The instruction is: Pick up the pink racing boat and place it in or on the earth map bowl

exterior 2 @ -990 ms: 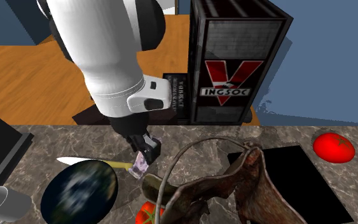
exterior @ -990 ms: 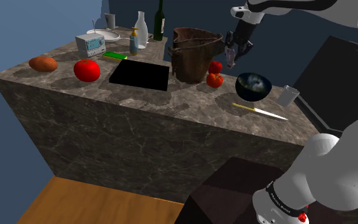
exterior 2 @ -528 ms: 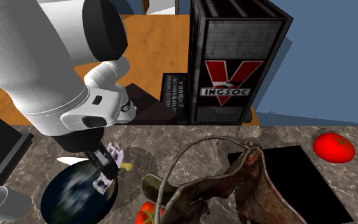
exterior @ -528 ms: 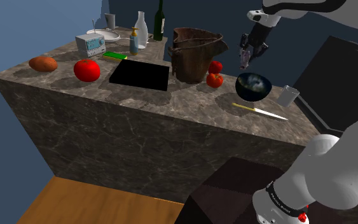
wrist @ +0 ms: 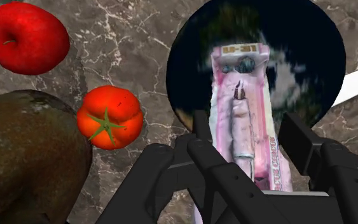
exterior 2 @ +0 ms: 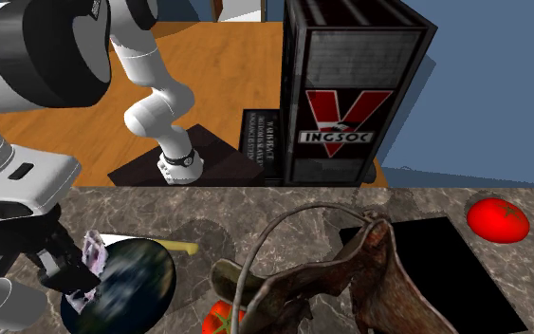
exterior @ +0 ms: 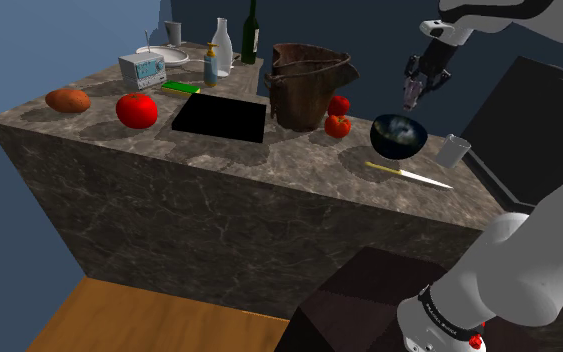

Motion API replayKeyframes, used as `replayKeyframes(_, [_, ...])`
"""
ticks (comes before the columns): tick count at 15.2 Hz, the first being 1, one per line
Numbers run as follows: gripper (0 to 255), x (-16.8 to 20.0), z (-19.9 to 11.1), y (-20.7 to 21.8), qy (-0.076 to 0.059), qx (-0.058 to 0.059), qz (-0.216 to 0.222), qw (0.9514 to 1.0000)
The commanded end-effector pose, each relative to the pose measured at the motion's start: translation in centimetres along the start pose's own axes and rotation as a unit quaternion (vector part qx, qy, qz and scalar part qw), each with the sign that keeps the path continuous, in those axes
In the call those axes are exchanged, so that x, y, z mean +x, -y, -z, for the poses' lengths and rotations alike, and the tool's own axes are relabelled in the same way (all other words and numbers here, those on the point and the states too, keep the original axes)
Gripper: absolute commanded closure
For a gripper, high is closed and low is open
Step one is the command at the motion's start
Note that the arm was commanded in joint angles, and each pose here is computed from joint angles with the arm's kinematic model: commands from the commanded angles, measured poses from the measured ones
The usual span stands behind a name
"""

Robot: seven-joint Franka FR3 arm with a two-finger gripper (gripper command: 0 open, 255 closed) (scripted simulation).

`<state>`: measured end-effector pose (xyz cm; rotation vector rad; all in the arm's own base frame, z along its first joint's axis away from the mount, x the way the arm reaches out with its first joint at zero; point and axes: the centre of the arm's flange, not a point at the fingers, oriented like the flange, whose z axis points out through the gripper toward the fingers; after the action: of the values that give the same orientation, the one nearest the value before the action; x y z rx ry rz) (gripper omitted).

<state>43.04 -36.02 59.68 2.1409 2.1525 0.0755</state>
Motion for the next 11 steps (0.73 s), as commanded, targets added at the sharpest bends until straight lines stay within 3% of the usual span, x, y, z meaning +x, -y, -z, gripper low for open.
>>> replayKeyframes(1, [255, -2.3, -0.1, 1.2, 0.0, 0.0, 0.001, 1.0])
replayKeyframes(3, [255, -3.6, 0.0, 1.9, 0.0, 0.0, 0.001, 1.0])
replayKeyframes(11, [255, -3.5, -4.2, 2.4, 0.0, 0.0, 0.001, 1.0])
